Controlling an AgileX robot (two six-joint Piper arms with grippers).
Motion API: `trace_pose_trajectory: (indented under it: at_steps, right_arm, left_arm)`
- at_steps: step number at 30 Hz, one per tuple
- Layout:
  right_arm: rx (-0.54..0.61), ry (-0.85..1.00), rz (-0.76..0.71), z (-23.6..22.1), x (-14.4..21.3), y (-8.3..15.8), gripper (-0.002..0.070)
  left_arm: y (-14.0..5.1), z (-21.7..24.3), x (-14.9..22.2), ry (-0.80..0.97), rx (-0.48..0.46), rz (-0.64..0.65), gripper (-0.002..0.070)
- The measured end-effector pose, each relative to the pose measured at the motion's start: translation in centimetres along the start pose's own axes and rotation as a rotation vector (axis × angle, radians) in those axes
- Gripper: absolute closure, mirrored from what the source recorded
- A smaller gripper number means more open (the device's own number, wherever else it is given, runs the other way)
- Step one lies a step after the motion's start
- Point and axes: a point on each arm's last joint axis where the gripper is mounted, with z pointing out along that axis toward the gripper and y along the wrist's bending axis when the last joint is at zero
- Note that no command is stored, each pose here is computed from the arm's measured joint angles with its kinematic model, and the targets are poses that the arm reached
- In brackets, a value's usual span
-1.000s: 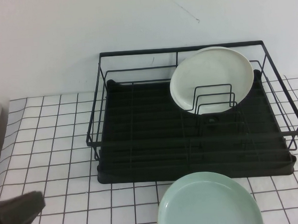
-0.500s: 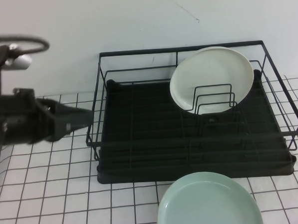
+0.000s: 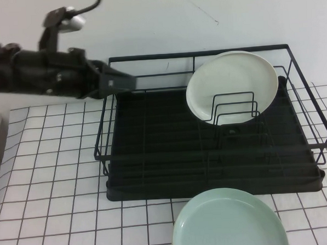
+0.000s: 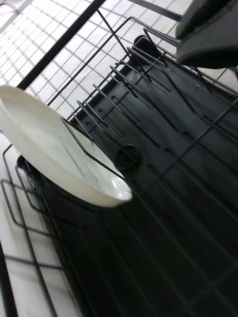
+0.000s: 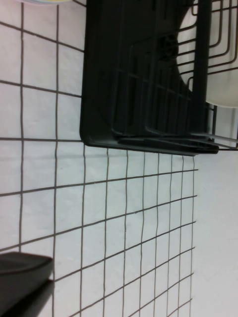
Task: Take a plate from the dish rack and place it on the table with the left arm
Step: Grasp the plate from the shelf
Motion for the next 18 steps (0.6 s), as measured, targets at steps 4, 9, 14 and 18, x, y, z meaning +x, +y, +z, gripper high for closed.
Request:
trace_pose_trajectory:
  at_steps: [4, 9, 14, 18]
  right_arm:
    - [0.0, 0.0, 0.0, 0.0, 0.0, 0.0, 0.0678]
    - [0.0, 0.0, 0.0, 0.0, 0.0, 0.0, 0.0678]
    - [0.0, 0.0, 0.0, 0.0, 0.0, 0.0, 0.0678]
    - [0.0, 0.0, 0.0, 0.0, 0.0, 0.0, 0.0678]
  left_arm:
    - [-0.1, 3.6, -1.5, 0.057, 0.047, 0.113, 0.0676]
    - [0.2, 6.9, -3.6, 0.057, 0.081, 0.229, 0.0551]
    - [1.6, 9.1, -5.0, 0.043, 0.114, 0.277, 0.0276]
    - [3.0, 10.9, -5.1, 0.043, 0.123, 0.289, 0.0228]
